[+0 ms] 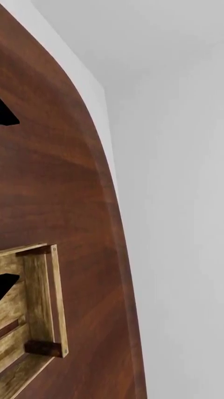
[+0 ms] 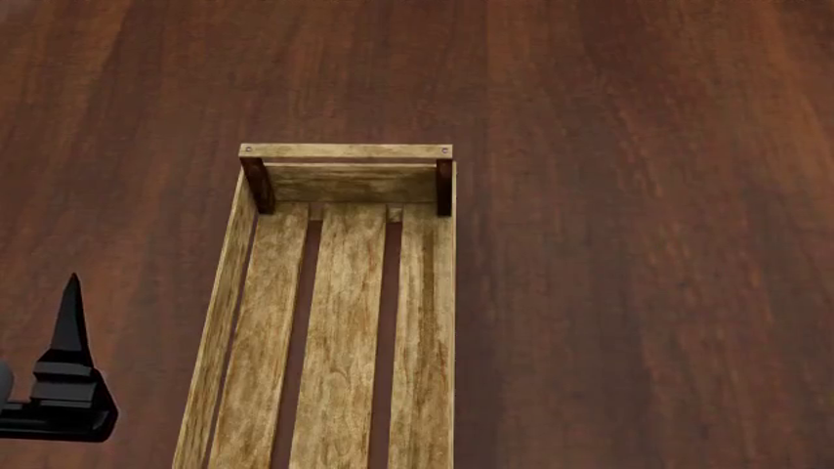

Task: Stack the left bowl on the right bowl and place them in the tray.

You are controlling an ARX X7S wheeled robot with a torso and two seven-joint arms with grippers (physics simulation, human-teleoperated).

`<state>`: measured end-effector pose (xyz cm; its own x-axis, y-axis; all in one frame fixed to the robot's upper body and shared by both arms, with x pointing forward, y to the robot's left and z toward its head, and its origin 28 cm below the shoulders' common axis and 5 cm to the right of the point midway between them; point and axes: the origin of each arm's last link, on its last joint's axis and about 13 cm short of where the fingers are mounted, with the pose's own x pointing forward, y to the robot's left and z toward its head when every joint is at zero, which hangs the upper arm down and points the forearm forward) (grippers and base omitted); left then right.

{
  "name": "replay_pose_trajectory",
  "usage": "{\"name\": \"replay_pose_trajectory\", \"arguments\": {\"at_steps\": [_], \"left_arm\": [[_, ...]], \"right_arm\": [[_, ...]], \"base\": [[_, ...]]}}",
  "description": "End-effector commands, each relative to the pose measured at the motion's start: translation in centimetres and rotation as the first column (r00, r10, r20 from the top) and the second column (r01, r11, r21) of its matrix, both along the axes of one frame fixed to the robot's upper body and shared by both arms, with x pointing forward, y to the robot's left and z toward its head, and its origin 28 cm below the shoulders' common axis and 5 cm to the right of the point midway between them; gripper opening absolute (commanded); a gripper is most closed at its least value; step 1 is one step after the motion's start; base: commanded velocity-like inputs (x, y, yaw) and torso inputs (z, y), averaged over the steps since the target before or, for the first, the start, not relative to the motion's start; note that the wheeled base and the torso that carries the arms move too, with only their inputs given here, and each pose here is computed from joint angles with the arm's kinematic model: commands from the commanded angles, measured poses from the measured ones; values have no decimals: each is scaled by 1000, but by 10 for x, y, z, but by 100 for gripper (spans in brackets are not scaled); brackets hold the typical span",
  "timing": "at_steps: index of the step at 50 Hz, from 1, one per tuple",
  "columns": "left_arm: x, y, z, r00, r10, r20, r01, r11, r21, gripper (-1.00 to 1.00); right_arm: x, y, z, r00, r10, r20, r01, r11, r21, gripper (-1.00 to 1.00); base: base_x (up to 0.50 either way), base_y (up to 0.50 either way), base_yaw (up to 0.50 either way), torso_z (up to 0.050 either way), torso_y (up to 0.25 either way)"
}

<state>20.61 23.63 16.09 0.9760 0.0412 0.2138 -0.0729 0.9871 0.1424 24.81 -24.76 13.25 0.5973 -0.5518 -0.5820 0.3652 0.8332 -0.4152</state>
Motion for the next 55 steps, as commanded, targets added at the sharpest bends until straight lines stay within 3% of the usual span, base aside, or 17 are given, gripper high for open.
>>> {"name": "replay_pose_trajectory", "arguments": {"at_steps": [1,32,33,55], "left_arm": [[0,0,0,1000,1,-1,-1,1000,1,100],[1,-1,-1,1000,-1,-3,1,1000,5,100],[1,-1,-1,1000,-1,-3,1,1000,5,100],[0,-1,-1,1000,-4,-2,4,1000,5,100]], "right_arm": [[3,0,-4,1000,6,-14,-6,1000,-26,-100],[12,3,-10,999,28,-22,-28,1000,-7,-100],[12,4,-10,999,27,-26,-27,1000,-6,100],[8,3,-1,999,34,-4,-34,999,-6,100]], "base": [[0,0,0,0,0],[0,0,0,0,0],[0,0,0,0,0],[0,0,0,0,0]]}}
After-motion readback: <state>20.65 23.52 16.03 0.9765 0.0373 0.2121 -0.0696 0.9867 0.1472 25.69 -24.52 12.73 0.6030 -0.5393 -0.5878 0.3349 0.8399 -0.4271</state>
